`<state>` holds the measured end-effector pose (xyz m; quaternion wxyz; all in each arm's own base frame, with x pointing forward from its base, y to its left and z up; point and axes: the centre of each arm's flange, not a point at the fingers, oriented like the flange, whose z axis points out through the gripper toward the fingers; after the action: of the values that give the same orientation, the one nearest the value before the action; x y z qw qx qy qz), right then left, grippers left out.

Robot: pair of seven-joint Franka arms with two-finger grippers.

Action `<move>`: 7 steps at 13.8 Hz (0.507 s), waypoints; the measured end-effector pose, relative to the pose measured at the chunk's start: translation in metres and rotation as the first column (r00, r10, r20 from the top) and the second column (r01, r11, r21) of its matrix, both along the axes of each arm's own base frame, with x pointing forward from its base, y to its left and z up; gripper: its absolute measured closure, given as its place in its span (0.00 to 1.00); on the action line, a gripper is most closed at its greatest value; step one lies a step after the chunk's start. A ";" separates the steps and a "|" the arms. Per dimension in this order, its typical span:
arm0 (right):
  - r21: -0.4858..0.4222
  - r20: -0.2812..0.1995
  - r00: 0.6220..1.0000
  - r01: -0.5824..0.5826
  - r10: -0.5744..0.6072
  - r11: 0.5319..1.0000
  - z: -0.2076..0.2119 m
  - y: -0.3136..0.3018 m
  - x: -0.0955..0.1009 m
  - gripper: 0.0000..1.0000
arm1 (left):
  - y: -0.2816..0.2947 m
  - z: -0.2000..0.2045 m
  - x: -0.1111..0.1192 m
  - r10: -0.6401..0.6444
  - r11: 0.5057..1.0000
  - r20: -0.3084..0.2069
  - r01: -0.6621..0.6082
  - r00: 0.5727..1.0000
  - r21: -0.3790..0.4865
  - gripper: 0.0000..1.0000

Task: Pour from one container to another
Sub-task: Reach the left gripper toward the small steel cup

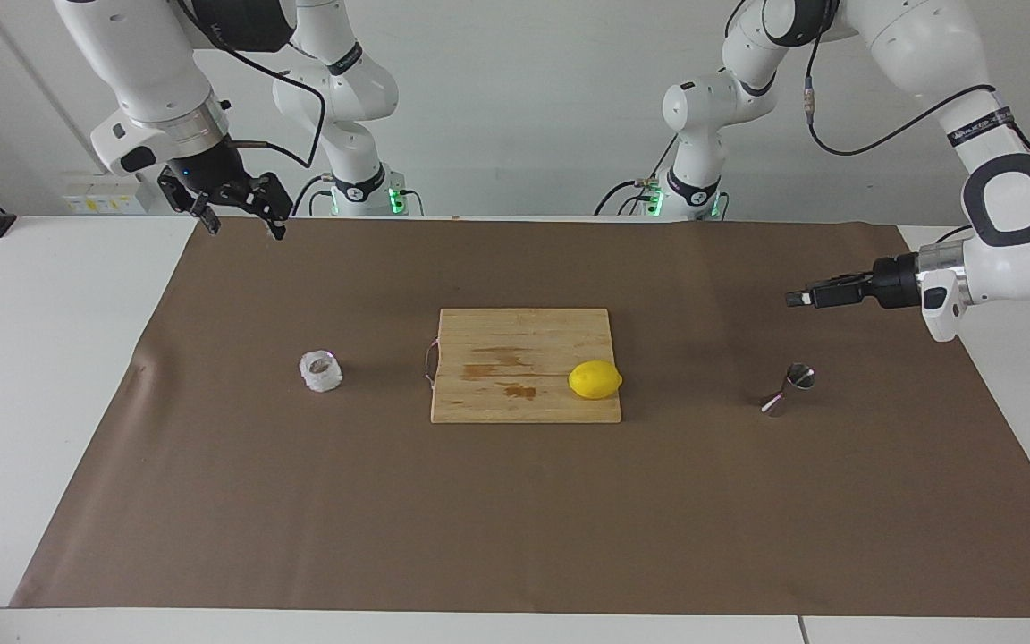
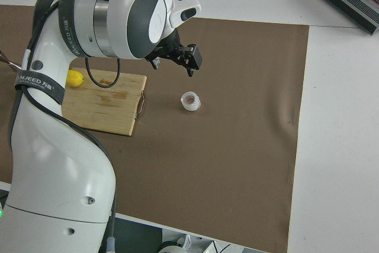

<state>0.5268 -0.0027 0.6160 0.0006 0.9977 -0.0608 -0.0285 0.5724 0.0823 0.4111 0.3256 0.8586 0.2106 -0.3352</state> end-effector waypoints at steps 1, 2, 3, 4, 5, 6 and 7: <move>0.000 0.000 1.000 0.000 0.000 1.000 0.000 0.000 0.000 0.00 | -0.001 -0.005 0.000 -0.002 1.000 -0.020 0.001 1.000 -0.012 0.00; 0.000 0.000 1.000 0.000 0.000 1.000 0.000 0.000 0.000 0.00 | -0.002 -0.010 0.000 0.000 1.000 -0.036 -0.001 0.999 -0.024 0.00; 0.000 0.000 1.000 0.000 0.000 1.000 0.000 0.000 0.000 0.00 | -0.003 -0.016 0.001 0.005 0.999 -0.049 -0.007 0.999 -0.032 0.00; 0.000 0.000 1.000 0.000 0.000 1.000 0.000 0.000 0.000 0.00 | -0.003 -0.021 0.003 0.024 0.999 -0.069 -0.027 0.997 -0.041 0.00; 0.000 0.000 1.000 0.000 0.000 1.000 0.000 0.000 0.000 0.00 | -0.003 -0.023 0.005 0.053 0.997 -0.092 -0.057 0.994 -0.051 0.00; 0.000 0.000 1.000 0.000 0.000 1.000 0.000 0.000 0.000 0.00 | -0.003 -0.024 0.007 0.082 0.994 -0.116 -0.089 0.990 -0.055 0.00; 0.000 0.000 1.000 0.000 0.000 1.000 0.000 0.000 0.000 0.00 | -0.002 -0.024 0.008 0.108 0.992 -0.135 -0.116 0.985 -0.054 0.00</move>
<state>0.5268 -0.0027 0.6160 0.0006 0.9977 -0.0608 -0.0285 0.5803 0.0799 0.3872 0.3555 0.8110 0.2692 -0.3788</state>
